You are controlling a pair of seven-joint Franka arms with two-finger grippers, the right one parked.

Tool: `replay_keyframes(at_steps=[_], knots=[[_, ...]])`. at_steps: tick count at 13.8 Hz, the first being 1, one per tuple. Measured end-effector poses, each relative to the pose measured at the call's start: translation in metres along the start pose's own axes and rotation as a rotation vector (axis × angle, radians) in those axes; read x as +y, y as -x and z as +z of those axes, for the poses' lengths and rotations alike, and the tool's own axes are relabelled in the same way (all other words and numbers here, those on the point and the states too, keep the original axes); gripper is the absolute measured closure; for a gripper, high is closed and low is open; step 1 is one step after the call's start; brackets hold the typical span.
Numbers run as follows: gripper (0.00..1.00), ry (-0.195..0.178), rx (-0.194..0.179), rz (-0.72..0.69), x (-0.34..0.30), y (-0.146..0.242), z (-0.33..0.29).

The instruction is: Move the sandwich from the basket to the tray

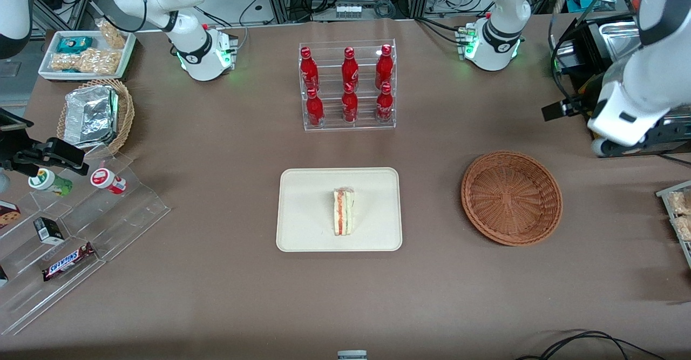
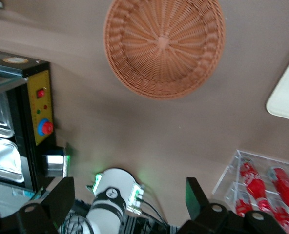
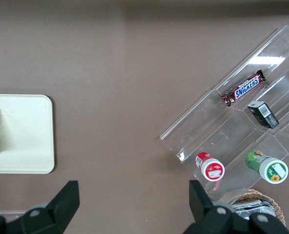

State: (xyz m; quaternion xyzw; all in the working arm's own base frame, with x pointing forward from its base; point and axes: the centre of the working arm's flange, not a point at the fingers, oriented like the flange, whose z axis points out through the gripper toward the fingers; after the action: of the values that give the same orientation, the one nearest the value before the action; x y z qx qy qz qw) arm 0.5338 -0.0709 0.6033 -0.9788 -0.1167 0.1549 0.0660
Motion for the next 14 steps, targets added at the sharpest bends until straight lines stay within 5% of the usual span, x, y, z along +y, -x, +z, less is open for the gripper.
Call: replay_keyframes(at_steps=[3, 9, 14], knots=[[0.00, 0.025, 0.027, 0.064, -0.045, 0.012, -0.013], [0.00, 0.095, 0.083, 0.095, -0.038, 0.001, -0.022], [0.00, 0.090, 0.065, 0.109, -0.032, 0.000, -0.014]])
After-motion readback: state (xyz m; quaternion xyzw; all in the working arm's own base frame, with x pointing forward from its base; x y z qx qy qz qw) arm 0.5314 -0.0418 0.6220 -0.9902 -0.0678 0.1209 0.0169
